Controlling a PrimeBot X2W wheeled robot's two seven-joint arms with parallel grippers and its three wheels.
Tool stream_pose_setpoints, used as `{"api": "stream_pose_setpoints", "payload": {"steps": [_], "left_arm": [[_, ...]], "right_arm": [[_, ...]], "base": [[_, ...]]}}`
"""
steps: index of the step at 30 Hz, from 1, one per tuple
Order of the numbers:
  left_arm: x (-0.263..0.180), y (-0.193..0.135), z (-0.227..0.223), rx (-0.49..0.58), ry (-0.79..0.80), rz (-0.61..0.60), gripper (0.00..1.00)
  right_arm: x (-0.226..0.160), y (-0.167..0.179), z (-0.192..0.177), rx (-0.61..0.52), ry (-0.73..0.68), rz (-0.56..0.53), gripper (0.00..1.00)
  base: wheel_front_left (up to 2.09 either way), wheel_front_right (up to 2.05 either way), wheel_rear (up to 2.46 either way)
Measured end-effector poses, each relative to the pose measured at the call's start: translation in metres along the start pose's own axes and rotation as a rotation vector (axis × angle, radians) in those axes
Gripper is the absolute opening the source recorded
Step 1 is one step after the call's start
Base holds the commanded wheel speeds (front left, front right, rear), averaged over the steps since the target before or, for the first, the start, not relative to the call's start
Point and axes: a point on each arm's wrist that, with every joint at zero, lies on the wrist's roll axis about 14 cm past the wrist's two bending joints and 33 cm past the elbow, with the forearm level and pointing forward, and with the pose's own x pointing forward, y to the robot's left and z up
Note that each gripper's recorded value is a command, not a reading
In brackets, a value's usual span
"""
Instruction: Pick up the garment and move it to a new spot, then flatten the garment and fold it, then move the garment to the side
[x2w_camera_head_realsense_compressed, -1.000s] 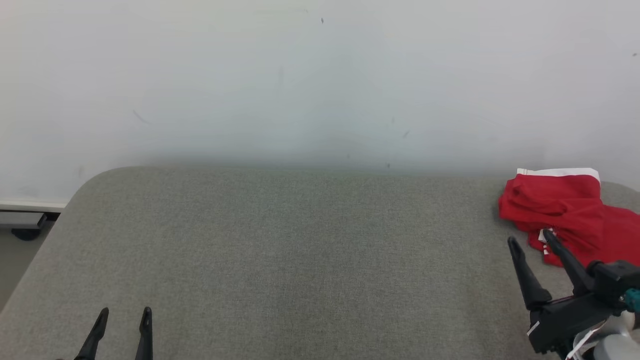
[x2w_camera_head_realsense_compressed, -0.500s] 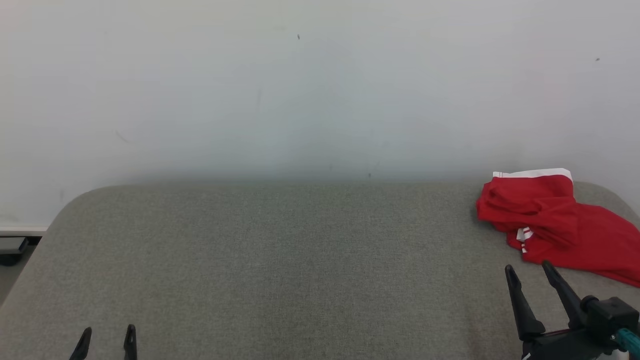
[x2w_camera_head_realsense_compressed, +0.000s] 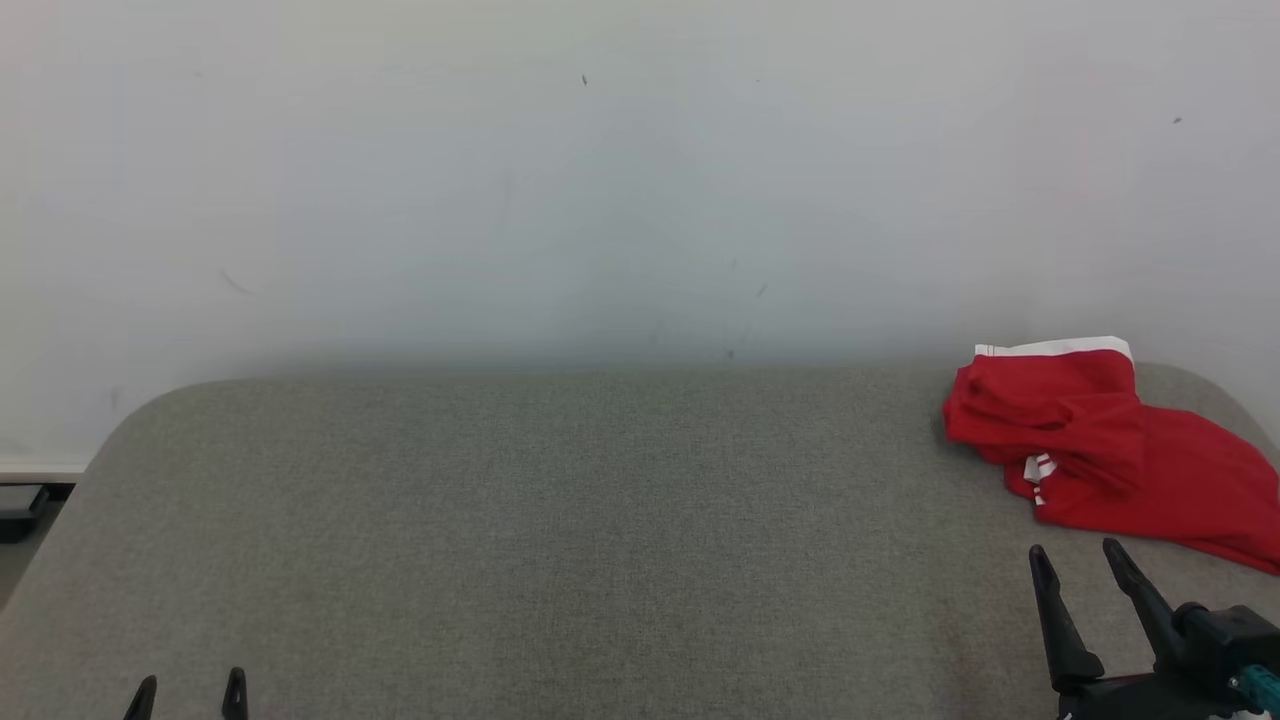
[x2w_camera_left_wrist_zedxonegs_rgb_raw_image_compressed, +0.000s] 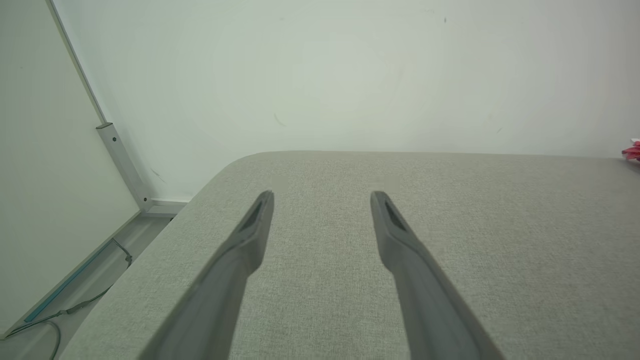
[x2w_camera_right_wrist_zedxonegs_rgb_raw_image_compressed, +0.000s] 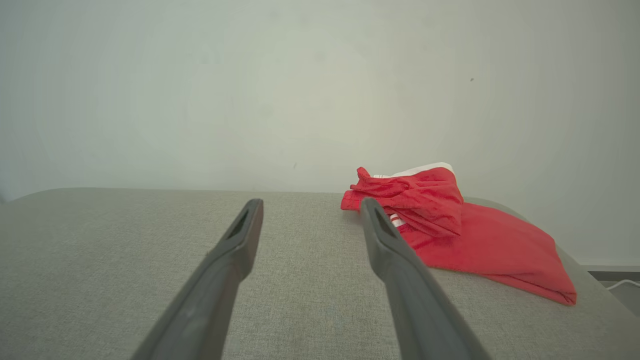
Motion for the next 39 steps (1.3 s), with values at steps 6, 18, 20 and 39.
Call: {"api": "stream_pose_setpoints", "payload": {"steps": [6, 18, 20, 39], "left_arm": [[-0.004, 0.0, -0.004, 0.014, 0.027, -0.029, 1.0], [-0.005, -0.008, 0.0, -0.004, 0.011, -0.074, 1.0], [-0.005, -0.008, 0.001, -0.005, 0.007, -0.073, 1.0], [-0.001, -0.006, 0.005, -0.017, -0.026, -0.047, 0.0]], "right_arm": [[-0.001, -0.006, -0.004, -0.002, 0.019, -0.029, 1.0], [-0.004, -0.012, -0.012, 0.033, 0.034, -0.074, 1.0], [-0.004, -0.012, -0.012, 0.032, 0.033, -0.074, 1.0], [-0.005, -0.011, -0.01, 0.03, 0.023, -0.072, 0.0]], "base": [[0.0, 0.0, 0.0], [0.0, 0.0, 0.0], [0.0, 0.0, 0.0], [0.0, 0.0, 0.0]]}}
